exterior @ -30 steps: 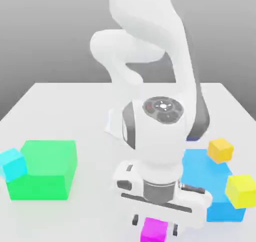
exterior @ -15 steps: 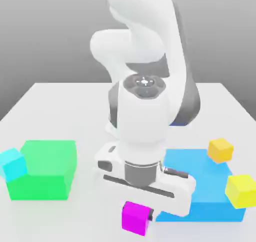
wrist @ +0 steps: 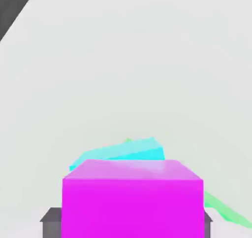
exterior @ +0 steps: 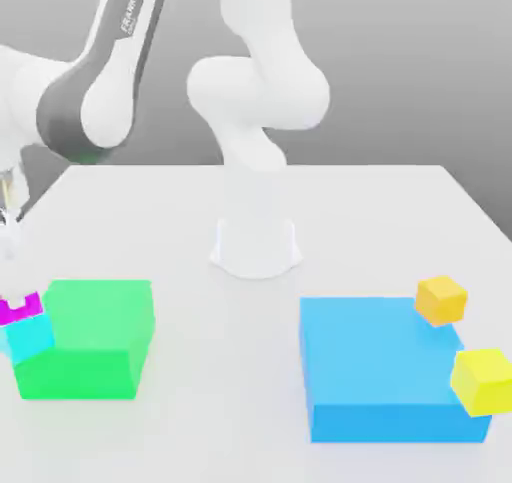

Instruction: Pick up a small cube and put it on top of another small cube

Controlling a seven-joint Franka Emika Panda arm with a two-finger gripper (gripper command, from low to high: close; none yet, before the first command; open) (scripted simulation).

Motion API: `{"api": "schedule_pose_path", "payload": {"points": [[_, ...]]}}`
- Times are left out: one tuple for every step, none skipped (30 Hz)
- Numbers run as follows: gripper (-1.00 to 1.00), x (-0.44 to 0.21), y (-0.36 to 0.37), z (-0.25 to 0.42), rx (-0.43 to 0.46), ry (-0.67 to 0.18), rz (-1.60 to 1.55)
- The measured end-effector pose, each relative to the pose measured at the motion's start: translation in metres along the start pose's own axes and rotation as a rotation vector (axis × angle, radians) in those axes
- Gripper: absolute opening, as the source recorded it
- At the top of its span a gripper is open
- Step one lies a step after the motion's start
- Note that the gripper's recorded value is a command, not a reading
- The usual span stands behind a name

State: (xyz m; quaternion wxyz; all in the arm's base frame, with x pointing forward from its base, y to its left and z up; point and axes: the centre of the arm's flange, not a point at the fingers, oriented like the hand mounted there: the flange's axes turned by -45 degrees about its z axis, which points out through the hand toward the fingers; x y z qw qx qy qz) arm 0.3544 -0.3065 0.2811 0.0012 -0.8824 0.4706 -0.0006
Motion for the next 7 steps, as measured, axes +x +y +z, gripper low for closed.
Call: {"api": "schedule_pose_path", "payload": {"points": [[1.00, 0.000, 0.001, 0.000, 0.000, 0.000, 0.003], [1.00, 0.001, 0.003, 0.000, 0.000, 0.000, 0.006], [1.00, 0.000, 0.003, 0.004, -0.001, 0.000, 0.005], [1.00, 0.000, 0.000, -0.002, -0.001, 0.000, -0.001], [1.00, 0.000, -0.004, -0.013, -0.001, 0.000, -0.009], [1.00, -0.001, -0.007, -0.026, -0.001, -0.001, -0.015], [1.00, -0.001, -0.007, -0.041, -0.001, 0.000, -0.015]]}}
